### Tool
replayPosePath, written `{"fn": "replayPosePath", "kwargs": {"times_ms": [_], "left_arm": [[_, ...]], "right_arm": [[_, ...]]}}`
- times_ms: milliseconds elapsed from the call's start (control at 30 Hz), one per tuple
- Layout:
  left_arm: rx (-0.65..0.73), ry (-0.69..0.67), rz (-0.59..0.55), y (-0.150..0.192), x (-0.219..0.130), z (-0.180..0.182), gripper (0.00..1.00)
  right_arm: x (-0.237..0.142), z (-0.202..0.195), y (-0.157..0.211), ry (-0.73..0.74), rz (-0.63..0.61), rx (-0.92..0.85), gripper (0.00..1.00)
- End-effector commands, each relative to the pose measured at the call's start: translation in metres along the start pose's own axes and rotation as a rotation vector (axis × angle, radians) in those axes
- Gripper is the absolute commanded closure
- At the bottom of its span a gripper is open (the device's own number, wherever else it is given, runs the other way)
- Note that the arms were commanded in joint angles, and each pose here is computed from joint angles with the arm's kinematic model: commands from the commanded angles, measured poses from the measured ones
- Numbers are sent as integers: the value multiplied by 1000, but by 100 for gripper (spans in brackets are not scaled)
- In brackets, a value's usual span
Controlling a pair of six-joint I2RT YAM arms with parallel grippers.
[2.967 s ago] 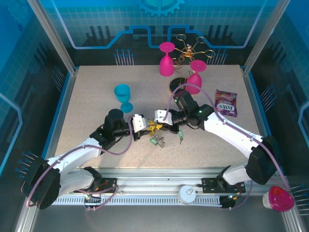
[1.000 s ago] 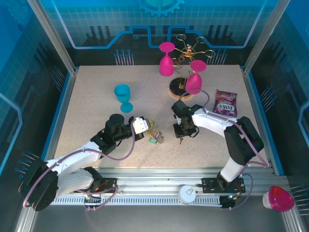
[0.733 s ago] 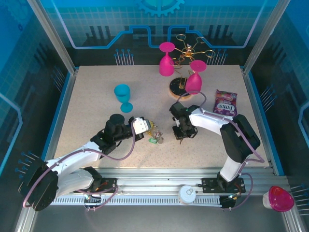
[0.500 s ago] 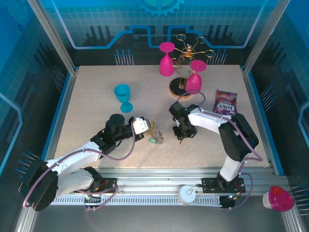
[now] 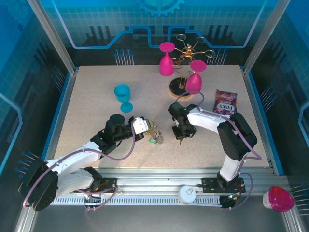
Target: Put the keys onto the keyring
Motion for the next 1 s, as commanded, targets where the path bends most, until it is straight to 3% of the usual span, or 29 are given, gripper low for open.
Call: {"fn": "replayPosePath", "kwargs": {"times_ms": [0, 67, 233, 367, 767, 967], "left_arm": [[25, 9, -47, -10, -3, -1, 100], [25, 10, -46, -10, -3, -1, 100], [26, 9, -45, -10, -3, -1, 100], [27, 12, -44, -10, -3, -1, 100], [27, 19, -42, -10, -3, -2, 100], [29, 16, -43, -11, -4, -1, 100]], "right_arm": [[-1, 4, 1, 9, 13, -11, 95], [-2, 4, 1, 6, 9, -12, 100], [-1, 4, 1, -1, 11, -18, 100], [2, 7, 0, -14, 22, -21, 90], [2, 8, -1, -23, 23, -22, 86], [3, 8, -1, -23, 24, -21, 89]]}}
Point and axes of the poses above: each hand's point on the last joint's axis, 136 mm out from that joint toward the fingers, its own x axis out along the fingers, its own z axis along the line the jaws close on, y = z × x, the point moved 6 cm from there along -x, back along the fingers, and after that the axes turned 6 degrees about x, right-handed, at the moved point
